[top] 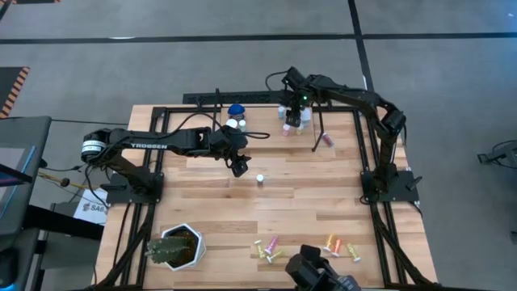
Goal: Pick and place medicine bottles onto shelf by color
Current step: Put the blue pill bottle on the shelf
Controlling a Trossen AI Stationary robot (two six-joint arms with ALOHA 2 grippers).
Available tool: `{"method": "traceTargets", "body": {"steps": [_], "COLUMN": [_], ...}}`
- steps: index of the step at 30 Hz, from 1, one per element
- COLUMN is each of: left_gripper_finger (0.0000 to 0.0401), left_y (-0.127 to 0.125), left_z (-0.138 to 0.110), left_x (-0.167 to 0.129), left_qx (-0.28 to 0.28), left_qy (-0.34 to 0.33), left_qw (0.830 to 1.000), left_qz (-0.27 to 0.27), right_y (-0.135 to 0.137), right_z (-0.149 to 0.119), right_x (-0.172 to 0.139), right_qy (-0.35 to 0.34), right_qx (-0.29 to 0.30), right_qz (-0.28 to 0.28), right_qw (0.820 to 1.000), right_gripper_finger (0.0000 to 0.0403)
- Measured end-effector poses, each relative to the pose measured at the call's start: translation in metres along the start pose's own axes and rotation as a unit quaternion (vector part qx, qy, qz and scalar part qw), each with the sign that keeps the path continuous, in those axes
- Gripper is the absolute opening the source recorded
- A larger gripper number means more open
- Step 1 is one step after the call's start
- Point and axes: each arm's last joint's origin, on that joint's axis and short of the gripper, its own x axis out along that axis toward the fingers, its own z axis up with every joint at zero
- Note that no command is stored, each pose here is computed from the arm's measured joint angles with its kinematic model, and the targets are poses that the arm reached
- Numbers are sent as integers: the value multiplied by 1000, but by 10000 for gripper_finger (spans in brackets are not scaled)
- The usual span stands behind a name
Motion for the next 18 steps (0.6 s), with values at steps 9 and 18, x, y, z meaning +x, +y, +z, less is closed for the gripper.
{"method": "traceTargets", "body": {"steps": [9,18], "left_gripper_finger": [232,232], "left_y": [0,0], "left_z": [0,-1], "left_x": [0,0], "left_qx": [0,1], "left_qy": [0,7], "left_qw": [1000,1000], "left_qz": [0,1], "right_y": [-4,1], "right_z": [16,17], "right_x": [-40,-94], "right_qy": [19,50], "right_qx": [10,33], "right_qz": [10,49], "right_qw": [1000,997], "right_gripper_finger": [230,230]}}
